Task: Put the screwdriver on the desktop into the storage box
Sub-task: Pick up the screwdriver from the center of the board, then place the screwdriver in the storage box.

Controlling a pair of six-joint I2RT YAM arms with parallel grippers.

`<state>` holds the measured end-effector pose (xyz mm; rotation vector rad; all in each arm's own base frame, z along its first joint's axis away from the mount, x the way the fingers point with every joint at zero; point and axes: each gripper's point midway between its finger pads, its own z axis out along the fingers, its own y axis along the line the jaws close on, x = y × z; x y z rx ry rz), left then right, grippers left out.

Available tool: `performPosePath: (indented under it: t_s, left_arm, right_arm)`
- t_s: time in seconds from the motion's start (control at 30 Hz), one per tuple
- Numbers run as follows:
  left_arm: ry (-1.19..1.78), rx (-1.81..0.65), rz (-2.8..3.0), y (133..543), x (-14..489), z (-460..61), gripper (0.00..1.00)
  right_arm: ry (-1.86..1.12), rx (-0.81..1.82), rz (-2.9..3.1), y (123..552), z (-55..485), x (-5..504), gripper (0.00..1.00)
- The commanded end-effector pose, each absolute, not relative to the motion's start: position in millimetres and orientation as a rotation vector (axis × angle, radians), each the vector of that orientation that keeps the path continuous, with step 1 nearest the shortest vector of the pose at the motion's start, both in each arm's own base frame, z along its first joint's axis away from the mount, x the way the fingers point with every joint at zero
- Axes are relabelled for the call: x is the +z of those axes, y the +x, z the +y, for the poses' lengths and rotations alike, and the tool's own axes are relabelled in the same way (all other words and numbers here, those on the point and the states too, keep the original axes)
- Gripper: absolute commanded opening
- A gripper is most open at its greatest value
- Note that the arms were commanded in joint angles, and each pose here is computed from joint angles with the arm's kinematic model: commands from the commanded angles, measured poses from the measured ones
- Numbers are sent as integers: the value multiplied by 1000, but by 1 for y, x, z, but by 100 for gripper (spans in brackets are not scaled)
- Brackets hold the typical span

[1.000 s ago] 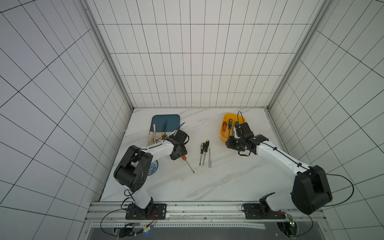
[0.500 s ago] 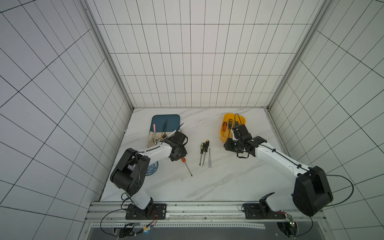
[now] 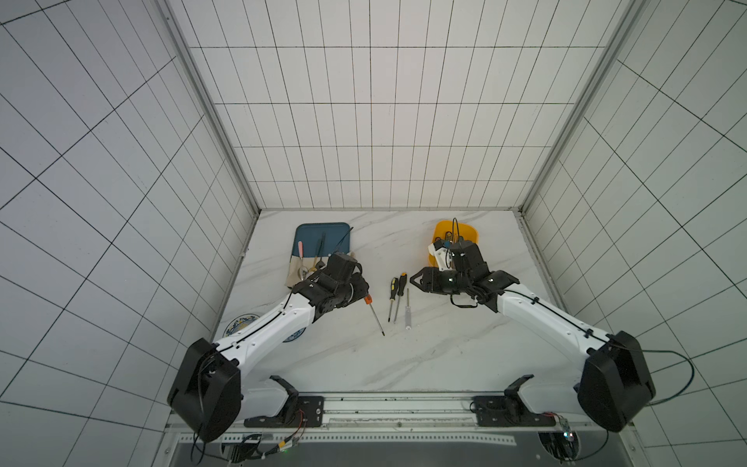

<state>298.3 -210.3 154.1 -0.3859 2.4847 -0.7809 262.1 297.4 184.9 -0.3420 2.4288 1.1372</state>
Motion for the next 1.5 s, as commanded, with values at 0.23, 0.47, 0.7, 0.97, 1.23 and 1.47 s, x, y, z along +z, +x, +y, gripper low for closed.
performPosePath:
  t_s: [0.23, 0.47, 0.7, 0.97, 1.23, 1.47]
  left_arm:
    - [-235, -1089, 2232, 291, 228, -243, 0]
    - [-210, -1080, 2213, 288, 232, -239, 0]
    - [-247, -1037, 2216, 284, 221, -222, 0]
    - [-209, -1108, 2199, 283, 231, -234, 0]
    - [-163, -1150, 2156, 280, 247, -243, 0]
    - [-153, -1196, 2124, 277, 253, -246, 0]
  right_arm:
    - [-567, 1506, 2308, 235, 370, 208, 48]
    - [-606, 1555, 2277, 230, 381, 214, 47]
    - [-626, 1517, 2251, 222, 368, 221, 50]
    - [-660, 1612, 2204, 212, 376, 231, 50]
    - [-722, 1668, 2210, 205, 391, 233, 48]
    - [-736, 1693, 2189, 204, 394, 238, 27]
